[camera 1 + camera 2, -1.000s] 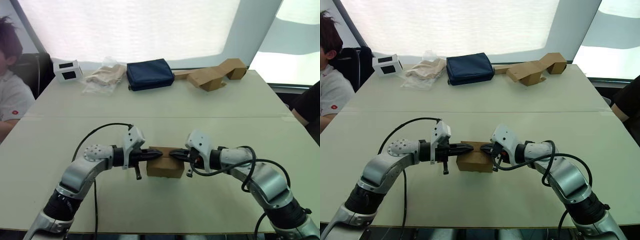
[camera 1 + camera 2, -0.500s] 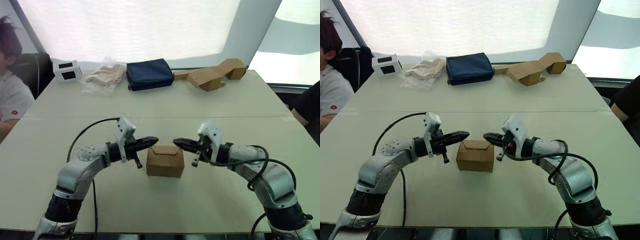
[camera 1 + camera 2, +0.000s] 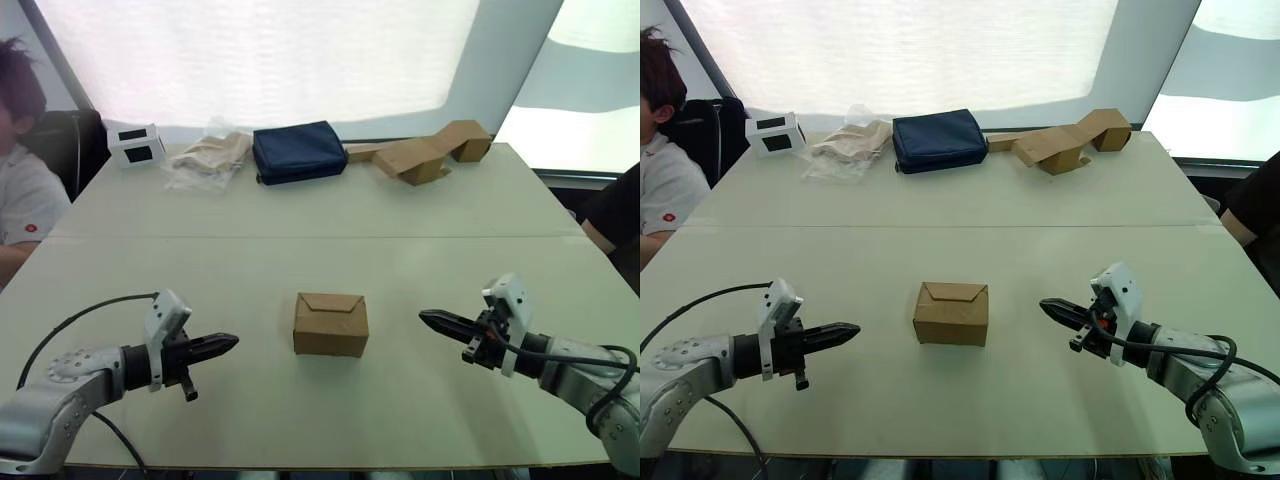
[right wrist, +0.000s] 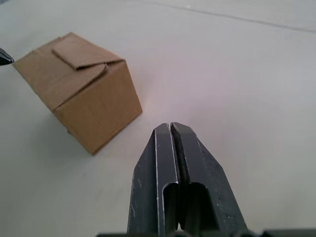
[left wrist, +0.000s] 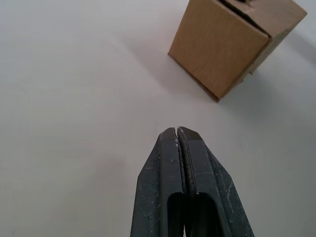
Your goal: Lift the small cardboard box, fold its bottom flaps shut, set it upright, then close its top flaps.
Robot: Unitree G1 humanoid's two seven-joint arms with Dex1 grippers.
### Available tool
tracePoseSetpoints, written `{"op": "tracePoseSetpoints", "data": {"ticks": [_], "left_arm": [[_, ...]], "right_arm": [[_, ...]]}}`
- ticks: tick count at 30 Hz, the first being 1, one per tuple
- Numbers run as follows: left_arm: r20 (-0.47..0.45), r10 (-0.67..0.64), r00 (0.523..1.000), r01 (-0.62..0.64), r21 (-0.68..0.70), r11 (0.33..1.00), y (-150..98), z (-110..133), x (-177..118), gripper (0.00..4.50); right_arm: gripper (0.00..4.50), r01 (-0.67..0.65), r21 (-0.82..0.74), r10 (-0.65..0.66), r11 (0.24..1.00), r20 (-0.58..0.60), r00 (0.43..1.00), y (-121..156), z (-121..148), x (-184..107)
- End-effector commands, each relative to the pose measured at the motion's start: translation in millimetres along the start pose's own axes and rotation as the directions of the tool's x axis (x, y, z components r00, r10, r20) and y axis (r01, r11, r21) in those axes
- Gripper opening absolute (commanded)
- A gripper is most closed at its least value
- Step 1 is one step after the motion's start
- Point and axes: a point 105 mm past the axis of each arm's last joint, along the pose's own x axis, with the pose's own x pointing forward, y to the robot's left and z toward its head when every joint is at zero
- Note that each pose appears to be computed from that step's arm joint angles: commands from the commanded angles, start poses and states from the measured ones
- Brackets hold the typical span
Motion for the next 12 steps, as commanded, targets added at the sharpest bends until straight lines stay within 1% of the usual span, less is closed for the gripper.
{"op": "tracePoseSetpoints", "data": {"ticks": [1, 6, 12], "left_arm": [[0.026, 0.01, 1.0, -0.011, 0.035, 0.999, 0.9, 6.4, -4.2, 0.02], [0.036, -0.004, 0.999, 0.003, 0.023, 1.0, -0.7, 7.7, -0.6, 0.02], [0.02, -0.018, 1.0, 0.018, 0.015, 1.0, -0.8, 6.0, 0.8, 0.02]], "right_arm": [[0.0, -0.018, -0.029, 0.018, 0.999, -0.019, 1.0, 1.0, 0.3, -4.4], [0.0, -0.011, -0.033, 0.009, 0.999, -0.075, 0.997, -4.5, -11.4, -9.1], [0.0, -0.001, -0.036, -0.002, 0.999, -0.098, 0.995, -6.9, -18.7, -14.1]]}}
